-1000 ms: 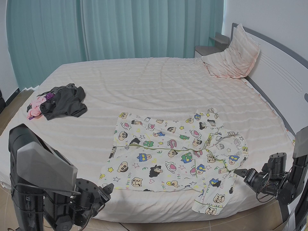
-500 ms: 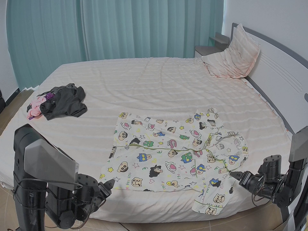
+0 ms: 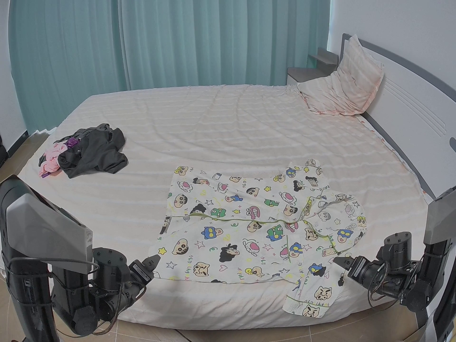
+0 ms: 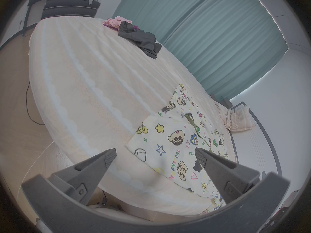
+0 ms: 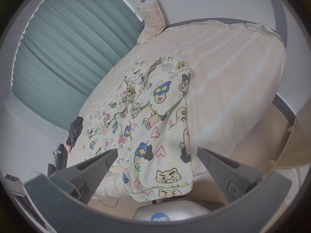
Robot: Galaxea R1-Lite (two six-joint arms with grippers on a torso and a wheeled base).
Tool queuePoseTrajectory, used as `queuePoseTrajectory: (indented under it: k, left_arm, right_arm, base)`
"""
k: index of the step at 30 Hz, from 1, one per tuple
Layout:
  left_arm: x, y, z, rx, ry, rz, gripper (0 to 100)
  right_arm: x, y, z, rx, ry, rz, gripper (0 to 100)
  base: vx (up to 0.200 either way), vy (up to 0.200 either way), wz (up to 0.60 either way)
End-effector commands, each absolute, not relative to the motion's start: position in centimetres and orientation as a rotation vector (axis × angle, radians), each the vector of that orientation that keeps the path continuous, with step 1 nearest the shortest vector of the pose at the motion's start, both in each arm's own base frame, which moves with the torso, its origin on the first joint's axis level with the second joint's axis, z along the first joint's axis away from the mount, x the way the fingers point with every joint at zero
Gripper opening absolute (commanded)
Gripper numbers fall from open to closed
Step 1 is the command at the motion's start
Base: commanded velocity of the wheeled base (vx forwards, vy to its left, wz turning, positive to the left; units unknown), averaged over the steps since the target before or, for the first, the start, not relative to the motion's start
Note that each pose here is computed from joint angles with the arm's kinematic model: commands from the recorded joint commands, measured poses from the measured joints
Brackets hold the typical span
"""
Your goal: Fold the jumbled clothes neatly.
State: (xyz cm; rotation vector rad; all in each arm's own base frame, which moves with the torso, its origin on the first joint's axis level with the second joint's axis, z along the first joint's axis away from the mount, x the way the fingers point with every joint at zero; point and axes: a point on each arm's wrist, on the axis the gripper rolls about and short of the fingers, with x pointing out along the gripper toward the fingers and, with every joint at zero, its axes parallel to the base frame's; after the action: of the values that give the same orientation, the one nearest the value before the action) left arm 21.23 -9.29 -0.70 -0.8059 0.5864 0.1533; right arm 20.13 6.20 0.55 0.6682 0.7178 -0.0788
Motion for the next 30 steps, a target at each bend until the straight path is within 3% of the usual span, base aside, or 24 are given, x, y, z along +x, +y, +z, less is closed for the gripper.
queuePoseTrajectory:
  k: [1, 7, 14, 20, 25, 30]
  left_arm:
    - [21.2, -9.1, -0.3, -0.819, 0.565, 0.147, 100]
    - [21.1, -9.2, -0.3, -0.813, 0.573, 0.141, 100]
    - [21.1, -8.9, -0.1, -0.799, 0.574, 0.131, 100]
    - [21.7, -9.2, 1.1, -0.820, 0.581, -0.015, 100]
    - [24.4, -10.3, 1.9, -0.737, 0.512, -0.160, 100]
    - [30.3, -12.1, 2.3, -0.687, 0.543, -0.119, 100]
  right_arm:
    - [19.7, 6.1, 0.5, 0.662, 0.732, -0.085, 100]
    - [19.6, 6.3, 0.5, 0.659, 0.734, -0.078, 100]
    - [19.6, 6.5, 0.5, 0.656, 0.732, -0.070, 100]
    - [19.5, 6.8, 0.6, 0.666, 0.731, -0.059, 100]
    - [19.4, 7.1, 1.0, 0.687, 0.720, -0.042, 100]
    - [19.3, 7.1, 1.2, 0.689, 0.713, -0.035, 100]
  base:
    - [0.000, 0.200, 0.00]
    - [0.000, 0.200, 0.00]
    - [0.000, 0.000, 0.00]
    - [0.000, 0.000, 0.00]
    - [0.000, 0.000, 0.00]
    - [0.000, 0.000, 0.00]
